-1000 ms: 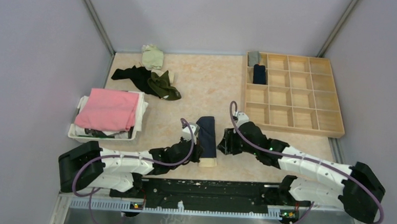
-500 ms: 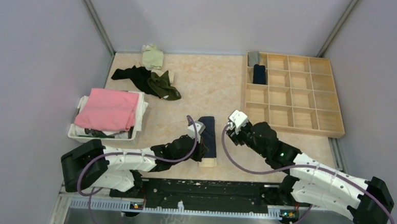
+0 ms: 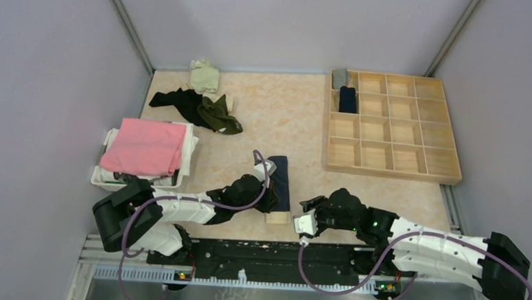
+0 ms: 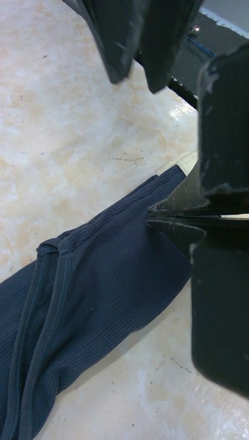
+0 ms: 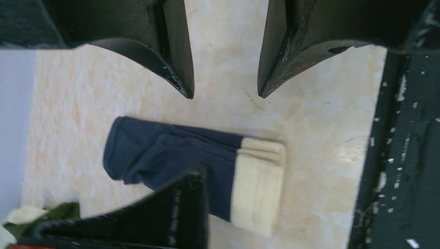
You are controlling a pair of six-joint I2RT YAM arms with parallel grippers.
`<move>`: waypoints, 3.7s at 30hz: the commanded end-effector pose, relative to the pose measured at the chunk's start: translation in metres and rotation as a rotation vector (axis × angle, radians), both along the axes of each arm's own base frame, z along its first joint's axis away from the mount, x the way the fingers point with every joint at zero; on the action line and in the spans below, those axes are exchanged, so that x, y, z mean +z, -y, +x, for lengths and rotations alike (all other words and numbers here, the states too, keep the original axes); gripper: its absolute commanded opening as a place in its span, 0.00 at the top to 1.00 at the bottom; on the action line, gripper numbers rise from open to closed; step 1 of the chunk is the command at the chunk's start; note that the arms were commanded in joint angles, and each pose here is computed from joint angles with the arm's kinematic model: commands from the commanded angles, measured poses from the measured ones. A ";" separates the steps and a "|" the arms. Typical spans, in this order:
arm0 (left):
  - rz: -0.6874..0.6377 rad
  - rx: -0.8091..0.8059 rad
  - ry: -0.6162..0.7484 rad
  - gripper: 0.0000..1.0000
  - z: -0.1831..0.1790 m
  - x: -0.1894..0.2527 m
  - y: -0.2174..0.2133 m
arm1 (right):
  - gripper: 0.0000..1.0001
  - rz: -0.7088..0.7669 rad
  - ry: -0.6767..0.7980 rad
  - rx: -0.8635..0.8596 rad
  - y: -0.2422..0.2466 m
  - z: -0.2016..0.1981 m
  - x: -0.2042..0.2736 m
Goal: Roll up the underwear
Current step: Fold the underwear at the center of the board.
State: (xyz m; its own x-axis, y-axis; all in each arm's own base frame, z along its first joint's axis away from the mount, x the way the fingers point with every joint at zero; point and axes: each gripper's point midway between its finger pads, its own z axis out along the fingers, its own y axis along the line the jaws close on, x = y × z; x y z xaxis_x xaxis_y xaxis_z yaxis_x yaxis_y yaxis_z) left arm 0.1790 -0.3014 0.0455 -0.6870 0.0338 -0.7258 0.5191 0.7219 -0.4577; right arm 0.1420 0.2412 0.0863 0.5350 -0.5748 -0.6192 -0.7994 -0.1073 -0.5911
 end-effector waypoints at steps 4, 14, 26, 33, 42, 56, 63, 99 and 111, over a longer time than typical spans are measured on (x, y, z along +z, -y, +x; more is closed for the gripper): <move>-0.047 -0.038 0.023 1.00 0.001 0.009 0.009 | 0.51 -0.115 0.149 0.209 -0.022 -0.018 -0.016; -0.028 -0.024 0.015 1.00 0.005 0.003 0.007 | 0.49 -0.123 0.359 0.218 -0.038 0.001 -0.013; -0.024 -0.041 0.040 1.00 0.009 0.014 0.011 | 0.43 -0.242 0.439 0.261 -0.026 -0.028 -0.030; -0.110 -0.094 0.056 1.00 -0.002 0.044 0.015 | 0.40 -0.278 0.472 0.274 -0.027 -0.025 -0.033; -0.171 -0.202 0.047 1.00 -0.024 0.045 0.019 | 0.40 -0.270 0.481 0.258 -0.027 -0.022 -0.029; -0.123 -0.178 0.001 1.00 -0.017 0.007 0.024 | 0.40 -0.275 0.464 0.290 -0.030 -0.027 -0.031; -0.078 -0.120 -0.025 1.00 -0.012 -0.013 0.017 | 0.39 -0.241 0.477 0.302 -0.040 -0.028 -0.025; -0.059 -0.126 -0.040 1.00 -0.015 -0.021 0.015 | 0.39 -0.307 0.475 0.342 -0.054 -0.026 -0.056; -0.061 -0.131 -0.044 1.00 -0.015 -0.021 0.016 | 0.49 -0.364 0.451 0.338 -0.048 -0.021 -0.072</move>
